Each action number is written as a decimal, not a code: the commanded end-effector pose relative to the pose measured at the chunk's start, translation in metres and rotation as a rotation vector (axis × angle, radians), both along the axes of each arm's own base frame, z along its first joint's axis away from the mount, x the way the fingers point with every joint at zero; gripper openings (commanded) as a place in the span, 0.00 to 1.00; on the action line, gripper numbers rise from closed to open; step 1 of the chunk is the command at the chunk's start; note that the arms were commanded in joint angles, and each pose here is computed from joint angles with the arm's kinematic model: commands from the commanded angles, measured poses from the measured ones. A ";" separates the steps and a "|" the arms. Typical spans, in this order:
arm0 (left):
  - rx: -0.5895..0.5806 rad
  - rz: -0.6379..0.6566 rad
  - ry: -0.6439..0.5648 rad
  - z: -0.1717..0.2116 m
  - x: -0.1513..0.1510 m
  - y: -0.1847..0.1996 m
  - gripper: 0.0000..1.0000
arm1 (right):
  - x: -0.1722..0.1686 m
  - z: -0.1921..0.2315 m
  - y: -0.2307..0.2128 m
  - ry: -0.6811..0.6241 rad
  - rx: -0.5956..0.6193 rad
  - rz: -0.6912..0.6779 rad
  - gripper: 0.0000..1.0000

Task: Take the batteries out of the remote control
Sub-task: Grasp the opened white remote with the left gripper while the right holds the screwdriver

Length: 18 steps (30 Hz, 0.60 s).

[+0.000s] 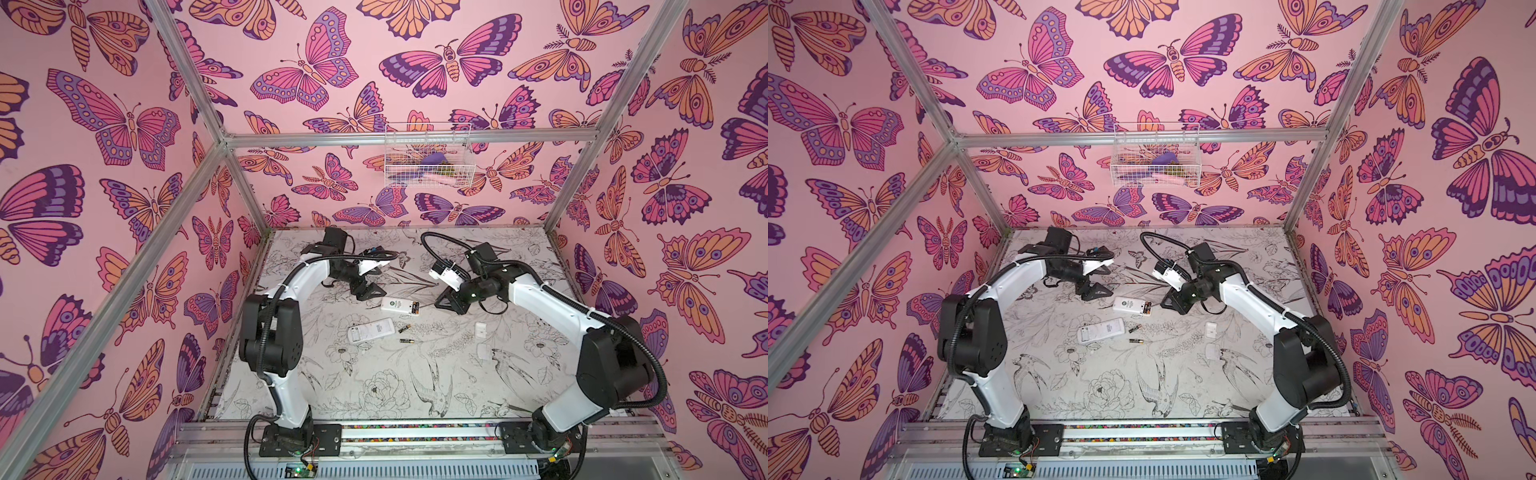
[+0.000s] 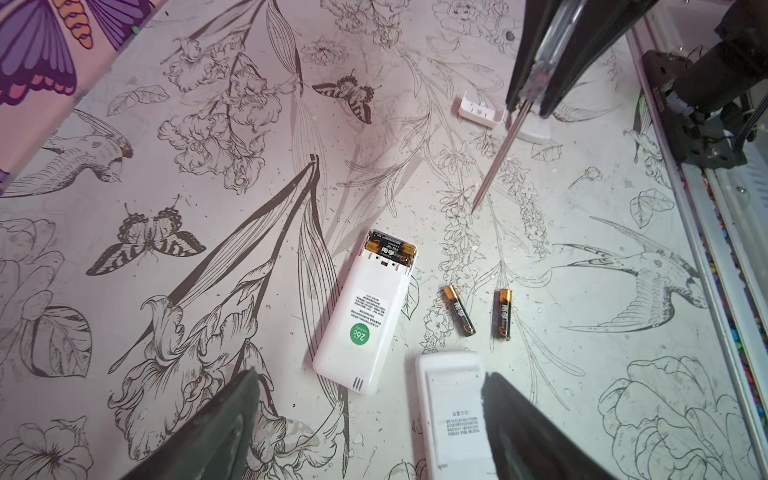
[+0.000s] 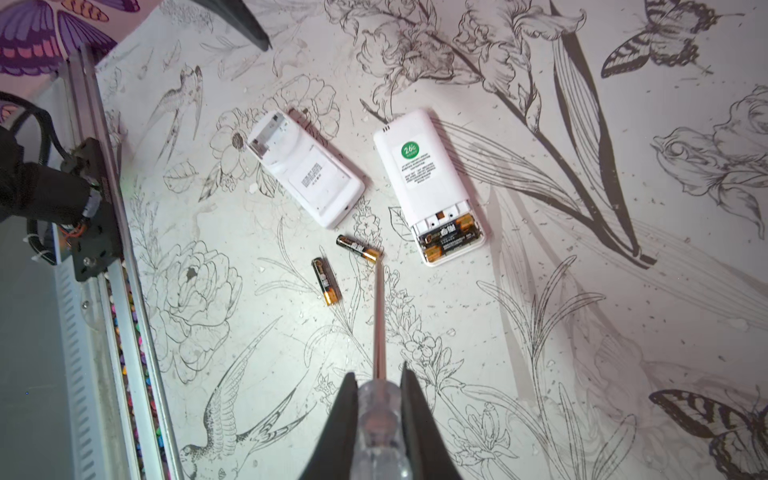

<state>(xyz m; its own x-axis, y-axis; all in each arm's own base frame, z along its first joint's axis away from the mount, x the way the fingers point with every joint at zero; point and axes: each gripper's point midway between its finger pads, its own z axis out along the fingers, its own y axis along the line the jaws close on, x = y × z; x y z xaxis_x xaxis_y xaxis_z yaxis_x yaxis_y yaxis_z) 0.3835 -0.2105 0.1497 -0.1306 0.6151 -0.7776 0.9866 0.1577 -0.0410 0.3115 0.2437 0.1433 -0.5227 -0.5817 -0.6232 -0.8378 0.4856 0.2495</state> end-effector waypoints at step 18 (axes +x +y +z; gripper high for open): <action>0.172 -0.254 -0.094 -0.089 -0.006 -0.054 0.88 | 0.057 -0.018 0.000 0.050 0.034 -0.001 0.00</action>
